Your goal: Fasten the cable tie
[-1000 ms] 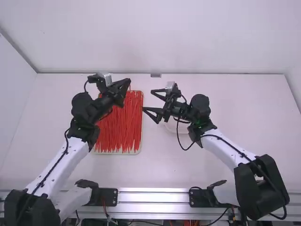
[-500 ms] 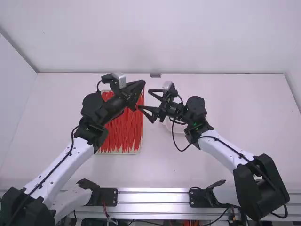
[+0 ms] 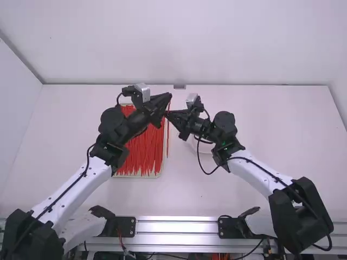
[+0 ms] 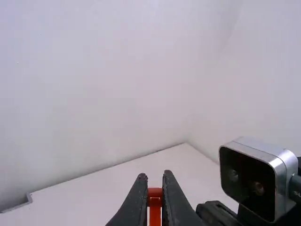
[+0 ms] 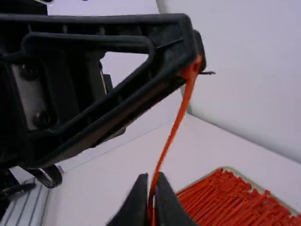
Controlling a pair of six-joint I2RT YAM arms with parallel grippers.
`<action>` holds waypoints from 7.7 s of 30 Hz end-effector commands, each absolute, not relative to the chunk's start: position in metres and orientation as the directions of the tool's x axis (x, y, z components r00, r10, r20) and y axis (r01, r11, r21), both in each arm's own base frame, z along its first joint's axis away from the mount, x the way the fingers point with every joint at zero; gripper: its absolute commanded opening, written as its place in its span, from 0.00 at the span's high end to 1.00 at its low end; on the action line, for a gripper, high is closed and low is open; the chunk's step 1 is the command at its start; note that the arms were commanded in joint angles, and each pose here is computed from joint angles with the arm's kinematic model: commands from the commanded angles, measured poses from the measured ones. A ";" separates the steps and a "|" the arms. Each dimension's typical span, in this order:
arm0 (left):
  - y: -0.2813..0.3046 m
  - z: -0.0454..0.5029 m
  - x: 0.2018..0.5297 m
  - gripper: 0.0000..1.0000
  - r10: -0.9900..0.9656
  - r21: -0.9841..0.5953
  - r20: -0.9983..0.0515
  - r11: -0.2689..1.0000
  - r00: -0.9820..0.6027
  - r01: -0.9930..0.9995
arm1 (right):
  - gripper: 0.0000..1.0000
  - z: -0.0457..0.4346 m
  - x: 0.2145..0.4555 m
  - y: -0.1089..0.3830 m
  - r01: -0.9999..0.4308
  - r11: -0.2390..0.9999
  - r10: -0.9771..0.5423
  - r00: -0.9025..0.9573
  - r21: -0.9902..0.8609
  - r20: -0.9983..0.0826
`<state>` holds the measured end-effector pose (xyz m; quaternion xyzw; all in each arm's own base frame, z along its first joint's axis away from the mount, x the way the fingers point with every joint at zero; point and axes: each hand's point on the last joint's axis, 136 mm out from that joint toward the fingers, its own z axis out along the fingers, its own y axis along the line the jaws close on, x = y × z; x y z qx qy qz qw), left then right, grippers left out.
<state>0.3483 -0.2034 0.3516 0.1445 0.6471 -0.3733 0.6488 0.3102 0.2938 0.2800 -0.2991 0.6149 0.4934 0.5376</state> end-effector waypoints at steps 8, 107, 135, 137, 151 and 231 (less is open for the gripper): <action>-0.202 0.363 0.351 0.54 -0.294 -0.268 -0.953 0.692 -0.078 0.670 | 1.00 0.293 0.313 0.285 -0.922 0.295 0.166 -0.207 0.249 -0.964; -0.217 0.451 0.312 0.98 -0.183 -0.181 -0.967 0.002 -0.178 0.983 | 0.02 0.304 0.263 0.246 -0.990 -0.058 0.066 -0.132 0.128 -0.989; -0.215 0.470 0.302 0.98 -0.243 -0.177 -0.954 -0.014 -0.175 0.984 | 0.76 0.294 0.242 0.258 -0.975 -0.162 0.018 -0.158 0.153 -0.987; -0.215 0.470 0.302 0.98 -0.247 -0.175 -0.953 -0.013 -0.173 0.984 | 0.77 0.292 0.242 0.259 -0.971 -0.162 0.011 -0.179 0.175 -0.984; -0.208 0.470 0.307 0.98 -0.248 -0.180 -0.953 0.009 -0.172 0.984 | 0.87 0.282 0.241 0.258 -0.960 -0.165 -0.013 -0.229 0.228 -0.973; -0.159 0.458 0.427 0.01 -0.266 -0.360 -0.931 0.564 -0.249 0.743 | 1.00 0.325 0.415 0.095 0.184 0.946 -0.175 -0.404 -0.267 -0.898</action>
